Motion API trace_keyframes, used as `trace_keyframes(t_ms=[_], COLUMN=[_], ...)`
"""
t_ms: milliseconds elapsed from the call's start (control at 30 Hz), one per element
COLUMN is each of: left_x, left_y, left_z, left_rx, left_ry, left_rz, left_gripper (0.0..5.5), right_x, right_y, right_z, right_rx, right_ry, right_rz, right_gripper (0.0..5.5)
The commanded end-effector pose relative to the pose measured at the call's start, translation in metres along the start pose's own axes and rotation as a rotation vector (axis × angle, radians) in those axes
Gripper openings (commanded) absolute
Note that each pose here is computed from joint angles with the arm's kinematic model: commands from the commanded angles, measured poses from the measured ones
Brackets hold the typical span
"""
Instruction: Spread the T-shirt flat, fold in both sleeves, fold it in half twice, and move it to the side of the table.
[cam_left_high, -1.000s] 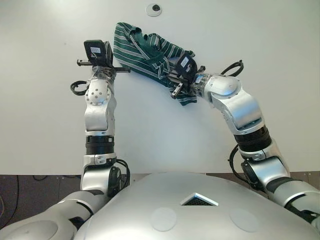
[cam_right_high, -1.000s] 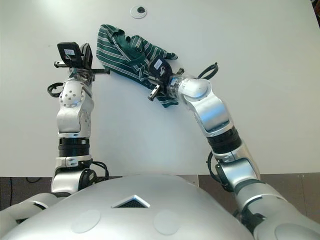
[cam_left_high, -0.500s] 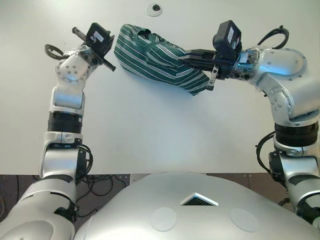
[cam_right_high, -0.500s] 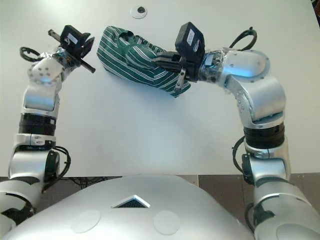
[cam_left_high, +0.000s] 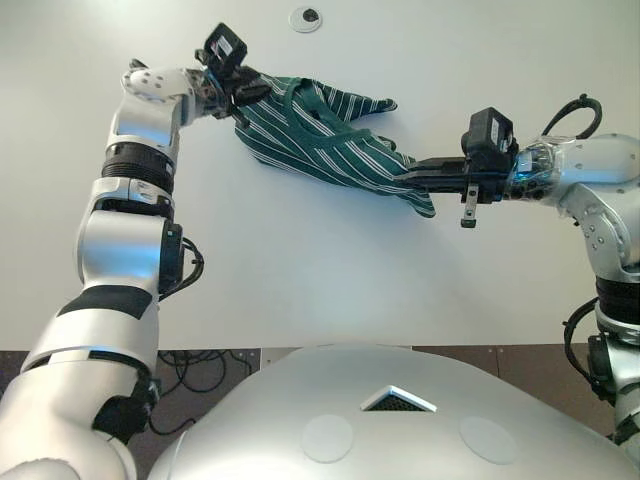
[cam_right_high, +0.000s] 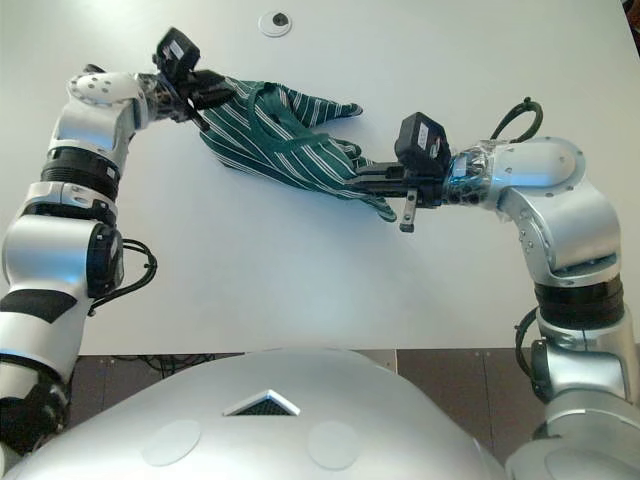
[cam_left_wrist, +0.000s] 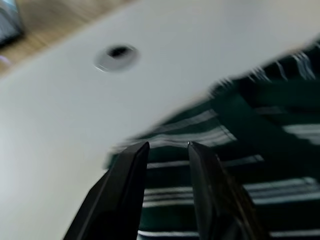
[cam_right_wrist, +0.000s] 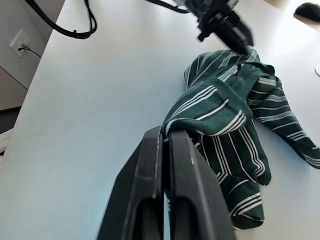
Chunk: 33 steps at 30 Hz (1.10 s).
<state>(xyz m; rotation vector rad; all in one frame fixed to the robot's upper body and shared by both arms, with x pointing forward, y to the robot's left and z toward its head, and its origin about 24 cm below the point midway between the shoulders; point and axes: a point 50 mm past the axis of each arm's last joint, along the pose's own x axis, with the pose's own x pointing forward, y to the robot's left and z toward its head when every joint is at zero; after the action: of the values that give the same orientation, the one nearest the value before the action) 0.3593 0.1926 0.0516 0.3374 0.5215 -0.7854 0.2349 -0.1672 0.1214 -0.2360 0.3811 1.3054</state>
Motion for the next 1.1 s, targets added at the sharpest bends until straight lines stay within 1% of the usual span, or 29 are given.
trace_keyframes(t_ms=[33, 200, 367, 533, 600, 667, 800, 1033, 1100], left_x=[0.0, -0.007, -0.008, -0.001, 0.0, 0.002, 0.001, 0.0, 0.0], left_y=[-0.001, 0.011, 0.014, 0.004, 0.002, -0.003, -0.011, -0.018, -0.02], left_z=[-0.013, 0.01, 0.013, 0.002, -0.005, -0.012, -0.023, -0.03, -0.032], left_rx=[0.044, 0.067, 0.071, 0.016, -0.042, -0.095, -0.15, -0.231, -0.245], left_ry=[0.028, -0.056, -0.067, -0.091, -0.106, -0.106, -0.096, -0.117, -0.116], left_rz=[0.011, 0.026, 0.063, 0.02, 0.03, -0.005, -0.096, -0.158, -0.173], left_gripper=[1.41, 1.41, 1.41, 1.41, 1.41, 1.41, 1.41, 1.41, 1.16], right_x=[-0.007, -0.017, -0.028, -0.04, -0.047, -0.05, -0.047, -0.042, -0.04], right_y=[0.001, 0.005, -0.001, -0.007, -0.014, -0.019, -0.02, -0.021, -0.022], right_z=[-0.01, -0.024, -0.035, -0.041, -0.042, -0.042, -0.046, -0.049, -0.049], right_rx=[0.028, 0.059, 0.075, 0.082, 0.082, 0.081, 0.087, 0.095, 0.09], right_ry=[0.049, 0.119, 0.183, 0.233, 0.255, 0.267, 0.273, 0.278, 0.28], right_rz=[0.029, 0.078, 0.067, 0.078, 0.064, 0.062, 0.07, 0.073, 0.076], right_gripper=[0.0, 0.0, 0.0, 0.0, 0.0, 0.0, 0.0, 0.0, 0.0])
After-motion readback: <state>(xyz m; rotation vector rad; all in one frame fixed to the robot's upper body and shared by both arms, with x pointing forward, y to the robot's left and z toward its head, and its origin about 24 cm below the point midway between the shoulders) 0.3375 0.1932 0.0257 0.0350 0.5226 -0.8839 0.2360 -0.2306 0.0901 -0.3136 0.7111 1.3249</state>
